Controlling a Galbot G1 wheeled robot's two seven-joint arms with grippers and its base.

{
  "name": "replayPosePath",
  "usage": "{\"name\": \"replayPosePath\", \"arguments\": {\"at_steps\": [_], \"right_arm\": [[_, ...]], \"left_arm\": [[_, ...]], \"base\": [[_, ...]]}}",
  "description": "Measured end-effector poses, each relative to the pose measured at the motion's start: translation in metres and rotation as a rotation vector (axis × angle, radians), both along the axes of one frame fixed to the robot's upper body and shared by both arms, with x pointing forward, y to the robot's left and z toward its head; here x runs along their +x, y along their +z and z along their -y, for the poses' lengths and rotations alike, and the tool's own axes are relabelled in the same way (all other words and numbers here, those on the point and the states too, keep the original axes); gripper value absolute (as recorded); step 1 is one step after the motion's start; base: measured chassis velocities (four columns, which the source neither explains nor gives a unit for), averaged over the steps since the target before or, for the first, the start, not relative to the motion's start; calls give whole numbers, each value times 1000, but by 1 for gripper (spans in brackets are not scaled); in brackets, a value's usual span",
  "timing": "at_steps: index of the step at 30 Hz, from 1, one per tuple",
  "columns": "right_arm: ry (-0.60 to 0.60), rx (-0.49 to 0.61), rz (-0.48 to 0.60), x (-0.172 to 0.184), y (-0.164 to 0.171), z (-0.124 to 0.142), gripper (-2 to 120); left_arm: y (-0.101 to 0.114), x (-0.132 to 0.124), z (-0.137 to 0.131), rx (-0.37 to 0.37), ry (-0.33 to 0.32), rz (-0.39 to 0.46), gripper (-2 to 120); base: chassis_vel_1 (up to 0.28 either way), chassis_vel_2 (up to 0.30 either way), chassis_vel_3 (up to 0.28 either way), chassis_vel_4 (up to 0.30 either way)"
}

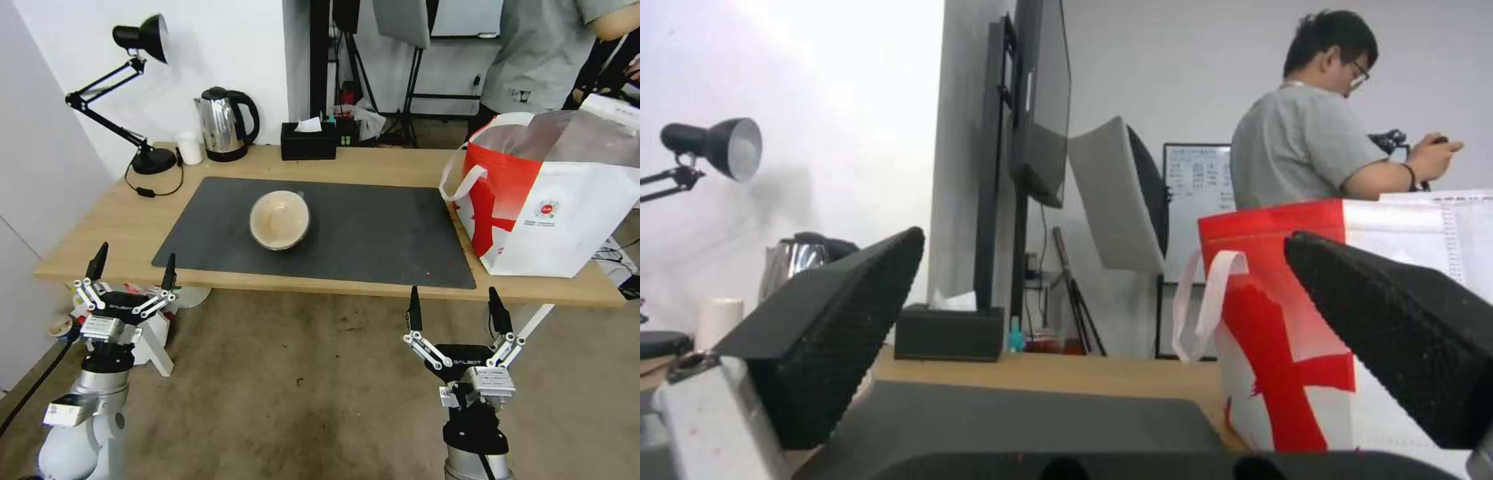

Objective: Pick up the trash from the table and place it into the takeout bag.

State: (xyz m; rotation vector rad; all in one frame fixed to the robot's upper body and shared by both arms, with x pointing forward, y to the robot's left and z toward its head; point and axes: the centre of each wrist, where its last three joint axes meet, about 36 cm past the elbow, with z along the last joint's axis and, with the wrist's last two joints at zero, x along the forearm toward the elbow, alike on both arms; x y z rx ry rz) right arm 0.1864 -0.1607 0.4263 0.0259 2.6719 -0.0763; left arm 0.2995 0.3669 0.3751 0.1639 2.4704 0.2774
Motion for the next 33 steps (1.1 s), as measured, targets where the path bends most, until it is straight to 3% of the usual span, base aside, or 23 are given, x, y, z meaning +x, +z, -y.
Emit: {"name": "replayPosePath", "arguments": {"at_steps": [11,17,23,33], "right_arm": [[0,0,0,0,0,0,100],[0,0,0,0,0,0,100],[0,0,0,0,0,0,100],[-1,1,0,0,0,0,100]], "left_arm": [[13,-1,-2,36,-38,-20,100],[38,-7,-31,149,-38,-47,100],[73,8,-54,267,-104,-85,100],[93,32,-68,365,-176,-113,100]], "base": [[0,0,0,0],[0,0,0,0],[0,0,0,0],[0,0,0,0]]}}
